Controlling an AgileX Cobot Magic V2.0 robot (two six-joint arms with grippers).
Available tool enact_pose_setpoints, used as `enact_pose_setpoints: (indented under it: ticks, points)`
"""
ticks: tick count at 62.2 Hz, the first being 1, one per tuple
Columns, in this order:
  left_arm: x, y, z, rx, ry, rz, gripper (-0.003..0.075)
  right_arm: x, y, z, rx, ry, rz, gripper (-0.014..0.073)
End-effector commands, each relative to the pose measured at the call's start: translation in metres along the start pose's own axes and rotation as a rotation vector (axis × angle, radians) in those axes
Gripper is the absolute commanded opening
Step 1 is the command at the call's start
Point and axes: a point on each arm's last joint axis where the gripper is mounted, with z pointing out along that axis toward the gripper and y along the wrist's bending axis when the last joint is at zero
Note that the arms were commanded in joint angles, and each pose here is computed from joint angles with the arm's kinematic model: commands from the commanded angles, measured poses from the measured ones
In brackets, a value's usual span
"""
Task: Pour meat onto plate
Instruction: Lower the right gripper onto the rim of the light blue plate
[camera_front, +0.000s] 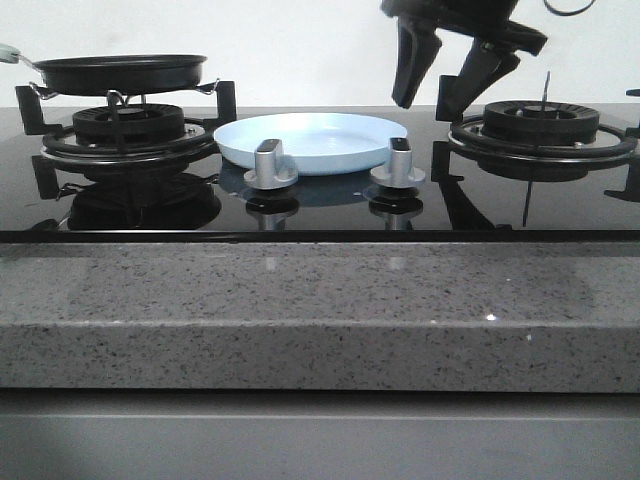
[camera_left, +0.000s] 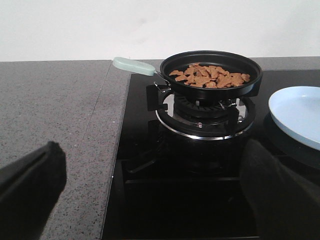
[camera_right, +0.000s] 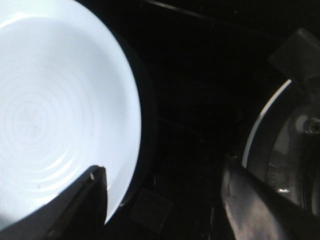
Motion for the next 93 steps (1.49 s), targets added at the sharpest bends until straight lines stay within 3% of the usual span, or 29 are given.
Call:
enact_pose_setpoints:
  ticks: [1, 19, 35, 48, 73, 93]
  points:
    - [-0.019, 0.0, -0.002, 0.004, -0.11, -0.019, 0.0689, -0.009, 0.012, -0.034, -0.029, -0.119, -0.034, 0.0507]
    - [-0.019, 0.0, -0.002, 0.004, -0.11, -0.019, 0.0689, -0.012, 0.022, -0.02, -0.146, -0.106, -0.027, 0.0507]
    - [-0.019, 0.0, -0.002, 0.004, -0.11, -0.019, 0.0689, -0.014, 0.025, -0.018, -0.146, -0.106, -0.036, 0.0503]
    - [-0.019, 0.0, -0.002, 0.004, -0.11, -0.019, 0.0689, -0.013, 0.028, -0.018, -0.162, -0.094, -0.018, 0.0356]
    - [-0.019, 0.0, -0.002, 0.004, -0.11, -0.019, 0.0689, -0.012, 0.028, -0.018, -0.16, -0.083, 0.005, 0.0367]
    - [-0.019, 0.0, -0.002, 0.004, -0.11, -0.019, 0.0689, -0.01, 0.026, -0.016, -0.153, -0.056, 0.088, 0.0367]
